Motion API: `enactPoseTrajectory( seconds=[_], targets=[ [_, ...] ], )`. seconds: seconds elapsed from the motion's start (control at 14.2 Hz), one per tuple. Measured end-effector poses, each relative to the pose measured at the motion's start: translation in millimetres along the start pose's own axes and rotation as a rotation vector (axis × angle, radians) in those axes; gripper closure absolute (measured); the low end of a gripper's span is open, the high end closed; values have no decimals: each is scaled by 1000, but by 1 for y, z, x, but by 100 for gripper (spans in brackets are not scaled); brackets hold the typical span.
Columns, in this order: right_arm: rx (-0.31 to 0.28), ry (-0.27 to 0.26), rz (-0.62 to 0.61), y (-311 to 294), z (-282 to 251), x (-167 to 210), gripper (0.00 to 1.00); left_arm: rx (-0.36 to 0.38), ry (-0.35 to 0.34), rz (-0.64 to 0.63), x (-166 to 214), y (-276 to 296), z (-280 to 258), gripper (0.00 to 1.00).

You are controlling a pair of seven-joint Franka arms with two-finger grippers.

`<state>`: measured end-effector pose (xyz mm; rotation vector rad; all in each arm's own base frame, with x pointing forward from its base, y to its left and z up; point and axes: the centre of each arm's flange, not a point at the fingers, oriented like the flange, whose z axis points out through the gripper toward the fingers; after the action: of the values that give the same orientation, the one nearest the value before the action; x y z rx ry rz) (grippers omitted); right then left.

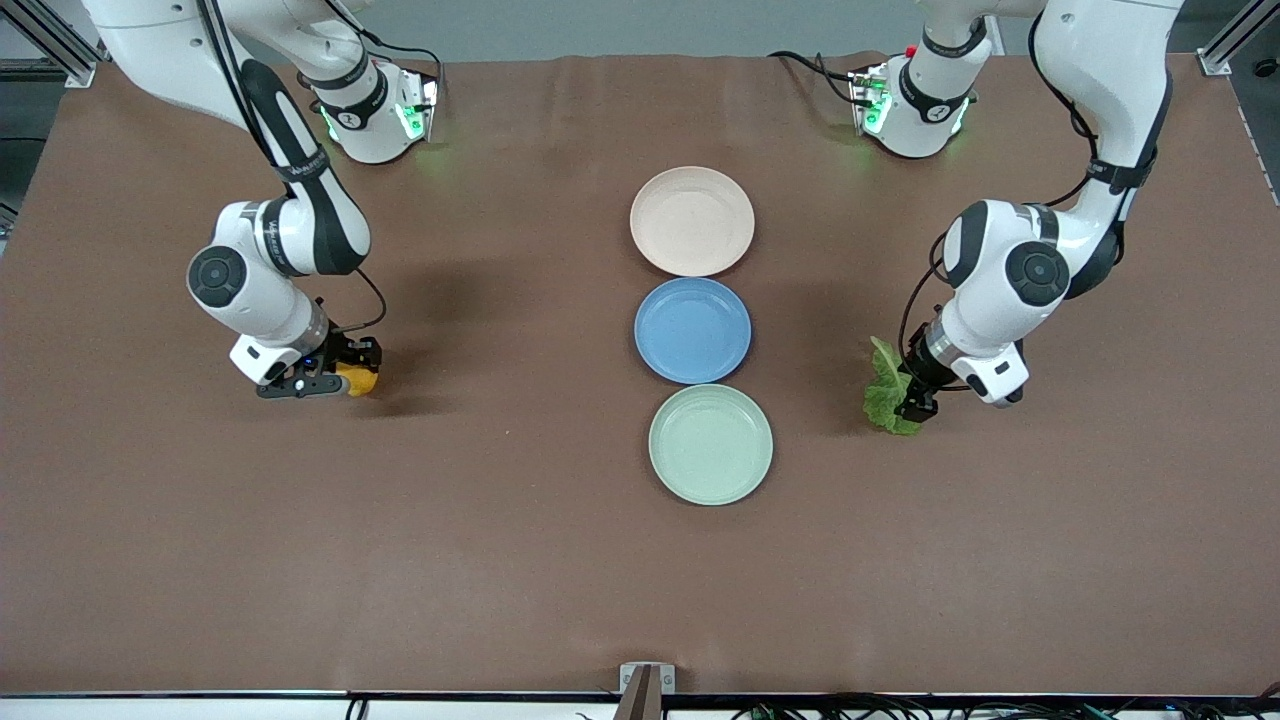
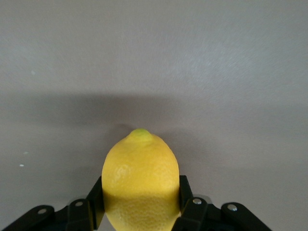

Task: Pick lemon and lettuce from plates
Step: 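Lower and release the lettuce and lemon onto the table beside the plates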

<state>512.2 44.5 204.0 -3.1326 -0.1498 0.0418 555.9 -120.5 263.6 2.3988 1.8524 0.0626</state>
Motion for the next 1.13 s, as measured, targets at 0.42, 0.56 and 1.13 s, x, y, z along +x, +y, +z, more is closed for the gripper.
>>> enactPoseTrajectory(
  seconds=[0.42,0.56,1.13],
  targets=[
    [-2,-9,-16,0,8,-1,38,-65,65,304,-3,10,-23,0],
    [-2,-10,-13,2,8,-1,33,-59,75,552,-3,11,-24,0],
    [24,-115,-13,2,-50,38,0,141,-3,1288,20,4,-59,0]
  ],
)
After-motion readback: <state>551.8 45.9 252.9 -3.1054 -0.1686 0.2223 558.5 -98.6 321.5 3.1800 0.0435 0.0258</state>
